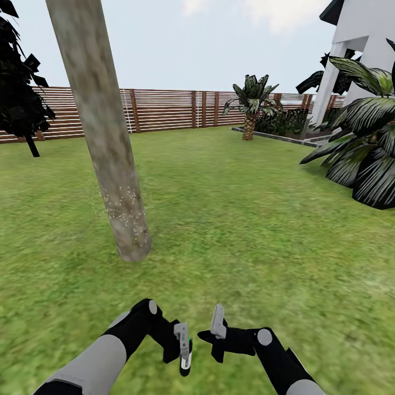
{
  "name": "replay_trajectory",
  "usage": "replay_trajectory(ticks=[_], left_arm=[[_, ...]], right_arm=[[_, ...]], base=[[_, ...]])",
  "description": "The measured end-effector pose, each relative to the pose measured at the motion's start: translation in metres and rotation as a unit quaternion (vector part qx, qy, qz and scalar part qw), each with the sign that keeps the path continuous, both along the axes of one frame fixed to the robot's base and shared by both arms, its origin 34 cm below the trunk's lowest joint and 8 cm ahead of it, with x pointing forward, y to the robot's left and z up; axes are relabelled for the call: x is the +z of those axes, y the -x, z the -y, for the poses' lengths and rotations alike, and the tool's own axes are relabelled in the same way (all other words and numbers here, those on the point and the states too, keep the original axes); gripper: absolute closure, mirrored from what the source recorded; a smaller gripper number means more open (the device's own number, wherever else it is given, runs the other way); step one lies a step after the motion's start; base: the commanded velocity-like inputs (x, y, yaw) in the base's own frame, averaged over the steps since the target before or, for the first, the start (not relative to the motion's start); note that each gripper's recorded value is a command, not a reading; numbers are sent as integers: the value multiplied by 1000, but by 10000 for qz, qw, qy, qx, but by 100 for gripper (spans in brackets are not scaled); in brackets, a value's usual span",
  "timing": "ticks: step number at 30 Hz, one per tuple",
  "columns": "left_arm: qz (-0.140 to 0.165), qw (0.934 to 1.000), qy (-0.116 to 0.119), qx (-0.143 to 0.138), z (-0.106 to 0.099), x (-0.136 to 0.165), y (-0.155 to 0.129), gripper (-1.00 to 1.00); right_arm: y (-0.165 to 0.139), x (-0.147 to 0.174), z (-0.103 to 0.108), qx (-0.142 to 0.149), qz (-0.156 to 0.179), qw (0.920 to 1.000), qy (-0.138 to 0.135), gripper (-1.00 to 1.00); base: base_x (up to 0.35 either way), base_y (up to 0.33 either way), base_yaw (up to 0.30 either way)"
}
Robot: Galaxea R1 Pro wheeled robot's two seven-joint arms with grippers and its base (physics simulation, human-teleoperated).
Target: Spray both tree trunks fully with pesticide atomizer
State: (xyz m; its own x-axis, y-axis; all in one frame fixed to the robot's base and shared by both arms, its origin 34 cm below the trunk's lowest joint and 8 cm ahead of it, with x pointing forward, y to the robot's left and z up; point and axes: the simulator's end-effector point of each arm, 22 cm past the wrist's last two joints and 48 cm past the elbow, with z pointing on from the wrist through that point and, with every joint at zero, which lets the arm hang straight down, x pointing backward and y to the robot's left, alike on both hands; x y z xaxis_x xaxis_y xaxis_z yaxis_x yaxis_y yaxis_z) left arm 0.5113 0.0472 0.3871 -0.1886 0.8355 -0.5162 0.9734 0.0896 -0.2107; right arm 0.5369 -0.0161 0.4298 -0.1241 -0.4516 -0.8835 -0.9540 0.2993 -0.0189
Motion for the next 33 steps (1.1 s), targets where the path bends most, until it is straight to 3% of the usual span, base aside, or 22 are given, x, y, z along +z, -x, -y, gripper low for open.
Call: replay_trajectory(ticks=[2,8,17,23,33], left_arm=[[4,10000,12,2,1,1,0,100],[-49,9993,334,180,13,9,-3,100],[-84,9990,396,174,16,10,-1,100],[52,9985,545,0,20,14,-2,100],[26,9976,690,67,25,17,-2,100]], right_arm=[[0,0,0,1,1,10000,-4,100],[0,0,-1,2,0,10000,-4,100],[0,0,0,4,-3,10000,-1,100],[1,0,0,3,-8,10000,-1,100],[0,0,0,2,-6,10000,-1,100]], base=[[0,0,0],[0,0,0],[0,0,0],[0,0,0],[0,0,0]])
